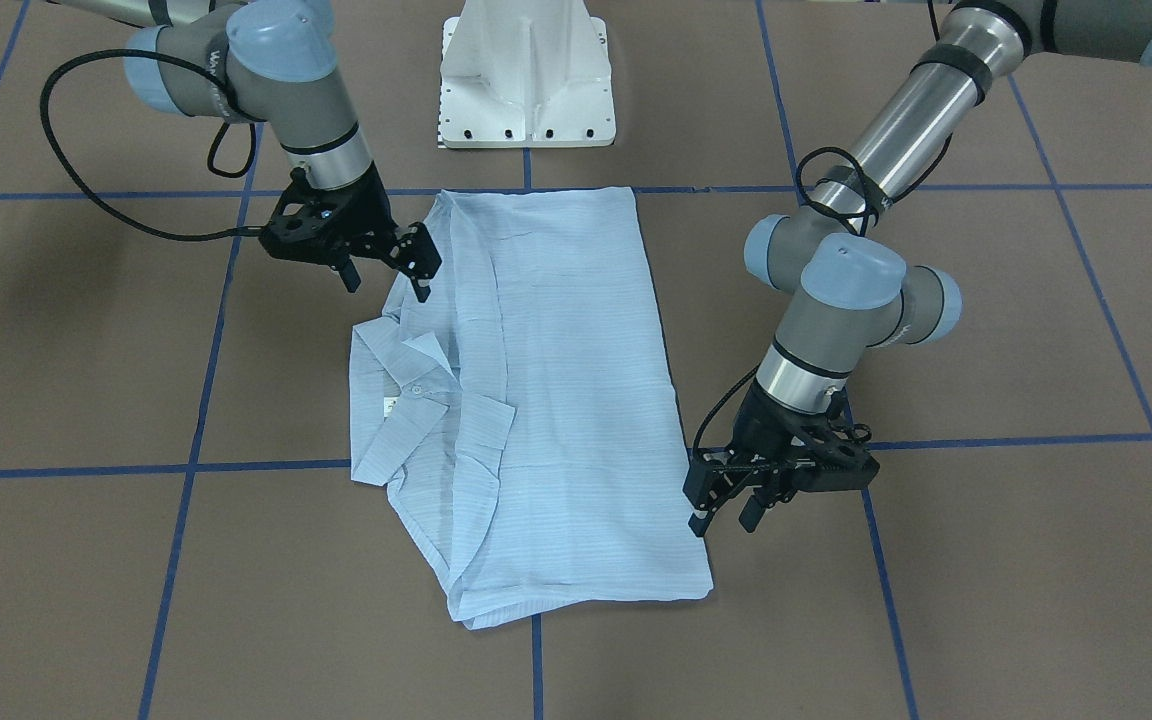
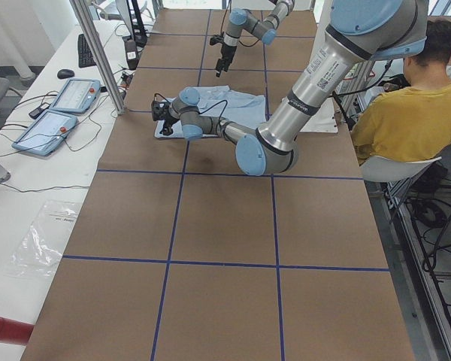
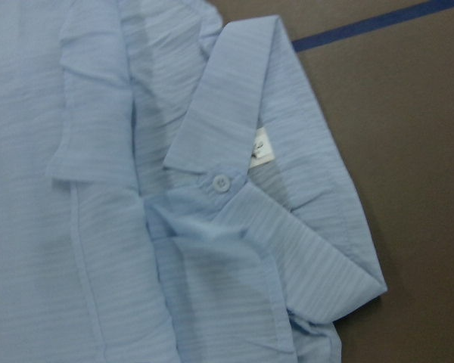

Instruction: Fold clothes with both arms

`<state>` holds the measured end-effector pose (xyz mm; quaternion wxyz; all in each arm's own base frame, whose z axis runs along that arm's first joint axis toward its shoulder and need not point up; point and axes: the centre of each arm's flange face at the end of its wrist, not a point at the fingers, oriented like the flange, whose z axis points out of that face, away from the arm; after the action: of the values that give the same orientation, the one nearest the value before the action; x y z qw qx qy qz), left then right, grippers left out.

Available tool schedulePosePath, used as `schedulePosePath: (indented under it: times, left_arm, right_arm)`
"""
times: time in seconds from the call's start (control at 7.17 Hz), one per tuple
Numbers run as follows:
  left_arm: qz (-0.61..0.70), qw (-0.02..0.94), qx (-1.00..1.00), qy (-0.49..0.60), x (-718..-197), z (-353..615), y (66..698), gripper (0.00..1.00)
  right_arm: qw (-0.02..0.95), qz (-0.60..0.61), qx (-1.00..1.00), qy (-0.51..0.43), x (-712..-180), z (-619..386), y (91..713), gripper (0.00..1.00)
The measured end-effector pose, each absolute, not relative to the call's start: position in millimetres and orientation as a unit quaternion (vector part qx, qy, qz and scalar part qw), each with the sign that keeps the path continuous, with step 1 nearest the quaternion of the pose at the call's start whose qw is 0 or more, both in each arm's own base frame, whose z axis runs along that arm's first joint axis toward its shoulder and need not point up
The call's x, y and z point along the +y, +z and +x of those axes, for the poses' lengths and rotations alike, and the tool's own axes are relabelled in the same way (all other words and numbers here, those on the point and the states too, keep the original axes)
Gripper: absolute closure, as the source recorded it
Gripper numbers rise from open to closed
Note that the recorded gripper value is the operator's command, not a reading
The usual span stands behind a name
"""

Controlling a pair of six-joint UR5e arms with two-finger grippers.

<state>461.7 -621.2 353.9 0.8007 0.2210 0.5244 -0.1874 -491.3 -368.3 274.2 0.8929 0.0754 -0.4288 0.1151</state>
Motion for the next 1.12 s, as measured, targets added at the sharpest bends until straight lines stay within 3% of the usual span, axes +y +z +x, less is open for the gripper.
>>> schedulePosePath:
  times: [0.56, 1.12]
  left_arm:
    - [0.227, 0.808, 0.515, -0.173, -618, 448, 375, 0.27]
    - [0.226, 0.805, 0.519, -0.175, -617, 445, 378, 0.27]
  right_arm:
    - [0.921, 0.149, -0.342, -0.113, -327, -536, 243, 0.00]
    - [0.905, 0.181, -0.306, -0.233, -286, -563, 238, 0.00]
